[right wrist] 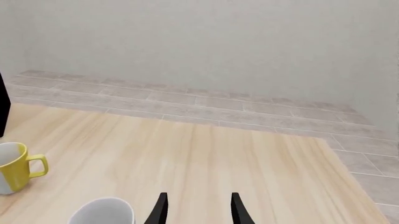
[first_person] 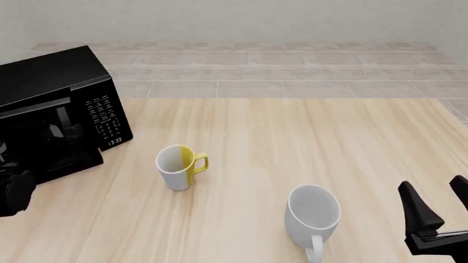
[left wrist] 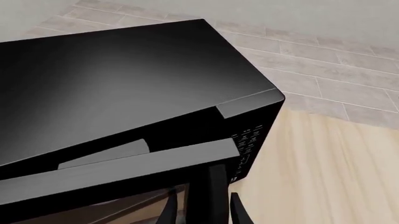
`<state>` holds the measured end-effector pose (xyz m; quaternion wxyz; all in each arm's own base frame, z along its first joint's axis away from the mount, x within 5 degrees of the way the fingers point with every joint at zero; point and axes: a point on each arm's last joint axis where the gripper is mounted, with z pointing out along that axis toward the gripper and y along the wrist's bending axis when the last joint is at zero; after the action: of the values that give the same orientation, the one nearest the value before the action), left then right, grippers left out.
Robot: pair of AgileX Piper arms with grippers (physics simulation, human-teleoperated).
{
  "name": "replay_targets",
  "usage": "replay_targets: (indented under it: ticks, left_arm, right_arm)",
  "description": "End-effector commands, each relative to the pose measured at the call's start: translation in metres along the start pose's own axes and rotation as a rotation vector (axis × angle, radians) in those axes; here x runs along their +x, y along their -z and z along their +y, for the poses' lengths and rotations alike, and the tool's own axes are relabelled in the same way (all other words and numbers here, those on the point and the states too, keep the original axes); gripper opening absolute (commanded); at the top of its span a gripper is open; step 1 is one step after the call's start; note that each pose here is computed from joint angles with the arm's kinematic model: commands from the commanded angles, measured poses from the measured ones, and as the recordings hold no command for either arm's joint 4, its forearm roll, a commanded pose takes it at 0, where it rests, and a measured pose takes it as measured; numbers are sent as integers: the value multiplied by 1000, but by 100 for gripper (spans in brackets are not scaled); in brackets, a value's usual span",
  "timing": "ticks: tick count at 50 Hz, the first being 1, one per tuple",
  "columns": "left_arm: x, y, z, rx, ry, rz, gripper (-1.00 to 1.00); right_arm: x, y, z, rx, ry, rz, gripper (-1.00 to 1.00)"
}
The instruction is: Close the microwave.
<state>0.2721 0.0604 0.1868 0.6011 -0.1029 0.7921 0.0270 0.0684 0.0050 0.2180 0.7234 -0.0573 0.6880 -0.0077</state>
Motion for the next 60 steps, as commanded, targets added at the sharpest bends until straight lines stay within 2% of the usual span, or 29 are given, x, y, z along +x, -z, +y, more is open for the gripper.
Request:
replay_targets:
  ticks: [1, 60]
  left_arm:
    - [15, -13, 20, -109, 48, 65, 100]
    - [12, -26, 24, -118, 64, 72, 100]
  right_arm:
    - [1, 1, 0, 5, -1, 0, 100]
    - [-4, 7, -1, 4, 13, -10, 100]
